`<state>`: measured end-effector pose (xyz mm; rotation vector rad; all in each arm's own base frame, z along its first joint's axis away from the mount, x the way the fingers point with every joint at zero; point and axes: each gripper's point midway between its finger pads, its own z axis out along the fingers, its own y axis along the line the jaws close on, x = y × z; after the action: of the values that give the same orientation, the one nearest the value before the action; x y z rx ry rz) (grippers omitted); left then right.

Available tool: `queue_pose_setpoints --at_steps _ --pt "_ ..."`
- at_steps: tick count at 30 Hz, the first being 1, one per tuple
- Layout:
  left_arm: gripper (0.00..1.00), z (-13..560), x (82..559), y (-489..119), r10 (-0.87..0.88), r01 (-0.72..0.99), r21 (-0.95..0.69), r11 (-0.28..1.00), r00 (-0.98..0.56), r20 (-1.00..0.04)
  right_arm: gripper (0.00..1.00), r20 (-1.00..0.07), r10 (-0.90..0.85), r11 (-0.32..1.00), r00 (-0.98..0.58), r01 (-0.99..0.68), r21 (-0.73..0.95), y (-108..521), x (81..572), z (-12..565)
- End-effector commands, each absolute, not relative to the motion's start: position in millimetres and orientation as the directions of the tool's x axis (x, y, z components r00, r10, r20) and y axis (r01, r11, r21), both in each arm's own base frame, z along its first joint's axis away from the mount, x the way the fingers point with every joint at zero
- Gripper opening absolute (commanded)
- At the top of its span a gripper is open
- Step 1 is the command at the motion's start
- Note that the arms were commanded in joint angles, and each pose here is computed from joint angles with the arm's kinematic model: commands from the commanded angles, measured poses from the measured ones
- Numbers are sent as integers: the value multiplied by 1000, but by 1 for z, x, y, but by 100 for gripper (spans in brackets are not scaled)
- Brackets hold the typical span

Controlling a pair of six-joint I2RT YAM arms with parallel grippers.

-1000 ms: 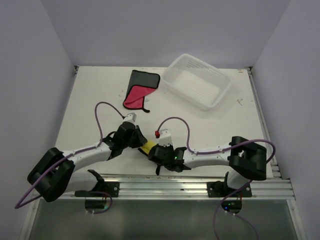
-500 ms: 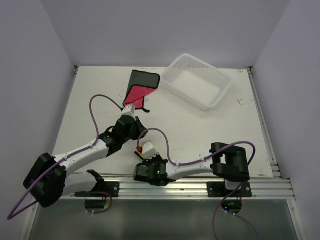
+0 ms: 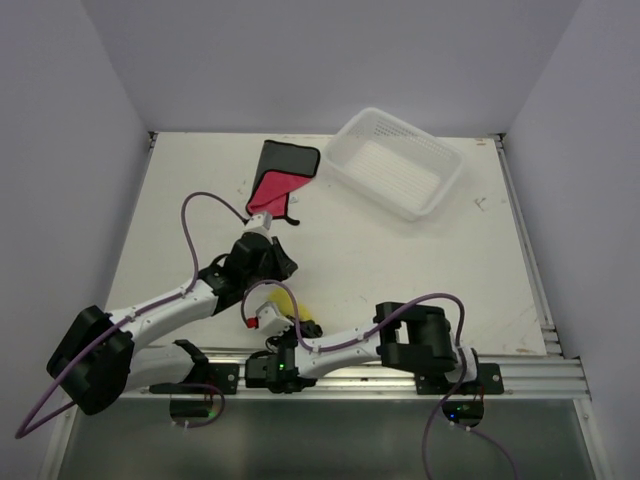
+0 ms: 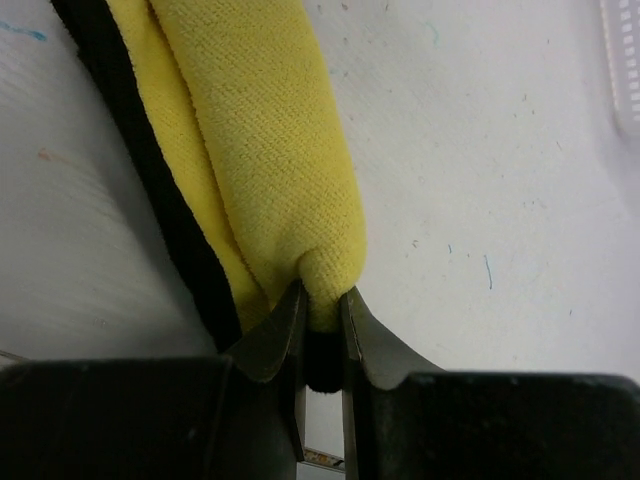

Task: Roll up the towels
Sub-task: Roll the towel

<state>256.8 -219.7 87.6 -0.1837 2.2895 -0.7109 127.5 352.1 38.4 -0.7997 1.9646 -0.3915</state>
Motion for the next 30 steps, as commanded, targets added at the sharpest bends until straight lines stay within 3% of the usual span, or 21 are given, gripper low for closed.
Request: queue_pose_setpoints --at_steps 1,20,30 --pt "22 91 261 -223 -326 90 -549 831 -721 -611 0 -628 -719 695 -298 -337 -636 354 132 38" --pt "22 69 231 -218 -294 85 -566 820 -786 -544 0 -337 -928 371 -155 -420 -828 377 110 9" --pt "22 72 239 -198 -275 48 -471 881 -758 -592 0 -313 -929 368 -200 -391 -843 367 119 10"
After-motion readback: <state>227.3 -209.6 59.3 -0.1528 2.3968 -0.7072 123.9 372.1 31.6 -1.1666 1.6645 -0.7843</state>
